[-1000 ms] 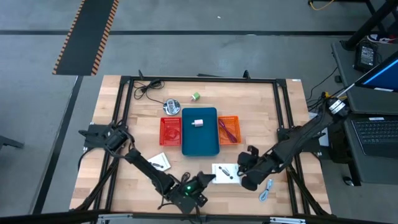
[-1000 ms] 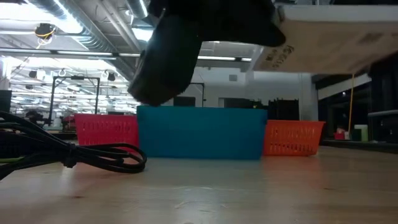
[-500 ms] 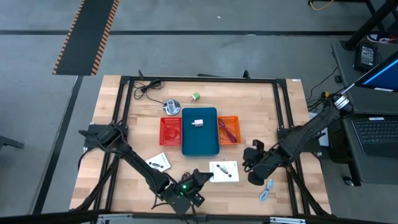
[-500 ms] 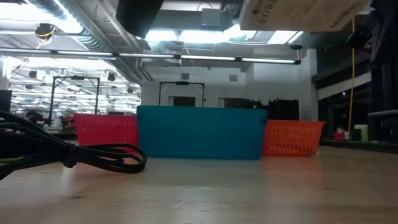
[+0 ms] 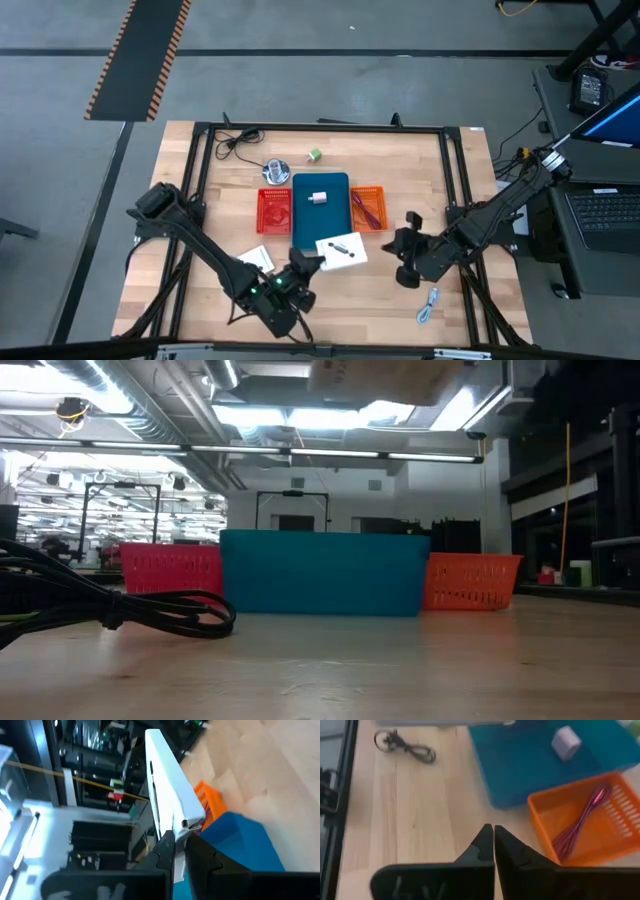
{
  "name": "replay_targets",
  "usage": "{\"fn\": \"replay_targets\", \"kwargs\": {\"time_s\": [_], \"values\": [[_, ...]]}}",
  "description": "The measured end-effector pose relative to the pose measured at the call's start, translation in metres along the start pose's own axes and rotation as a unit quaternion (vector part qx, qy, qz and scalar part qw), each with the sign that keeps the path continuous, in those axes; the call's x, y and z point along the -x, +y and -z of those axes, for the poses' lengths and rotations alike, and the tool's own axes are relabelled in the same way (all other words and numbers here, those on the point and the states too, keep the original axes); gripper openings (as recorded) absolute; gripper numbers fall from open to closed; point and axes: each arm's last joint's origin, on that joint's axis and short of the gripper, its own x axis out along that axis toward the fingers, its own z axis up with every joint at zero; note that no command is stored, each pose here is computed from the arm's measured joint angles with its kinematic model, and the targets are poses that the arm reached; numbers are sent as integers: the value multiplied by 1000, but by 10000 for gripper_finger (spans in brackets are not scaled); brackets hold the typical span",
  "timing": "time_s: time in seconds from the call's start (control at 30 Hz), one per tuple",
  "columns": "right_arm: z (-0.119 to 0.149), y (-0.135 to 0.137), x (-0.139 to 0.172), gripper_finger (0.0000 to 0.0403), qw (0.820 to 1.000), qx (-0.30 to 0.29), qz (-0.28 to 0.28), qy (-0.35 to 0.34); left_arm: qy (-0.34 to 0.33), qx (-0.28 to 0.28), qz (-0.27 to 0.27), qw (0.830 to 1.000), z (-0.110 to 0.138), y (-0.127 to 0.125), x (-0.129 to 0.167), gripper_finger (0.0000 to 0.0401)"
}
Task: Pick and place items into bin
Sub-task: Put the right card reader box into the red bin
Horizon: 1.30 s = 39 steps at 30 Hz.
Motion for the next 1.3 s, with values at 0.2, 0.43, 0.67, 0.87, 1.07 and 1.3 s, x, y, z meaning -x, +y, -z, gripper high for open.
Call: {"fn": "replay_targets", "kwargs": {"time_s": [0.2, 0.43, 0.67, 0.87, 1.07, 1.3], "values": [[-5, 2, -1, 0, 999, 6, 8, -36, 35, 39, 10, 999, 18, 12, 4, 19], [8, -1, -13, 0, 997, 0, 31, -70, 87, 75, 68, 991, 38, 16, -3, 19], [9, 0, -20, 0, 994, 2, 8, -111, 188, 108, 116, 969, 59, 32, -5, 19], [2, -4, -24, 0, 992, 19, 14, -128, 260, 137, 129, 947, 65, 57, 7, 19], [-2, -9, -27, 0, 991, 17, 26, -129, 342, 183, 166, 907, 74, 63, 8, 19], [-6, -14, -31, 0, 991, 10, 38, -131, 382, 205, 183, 882, 80, 65, -7, 19]]}}
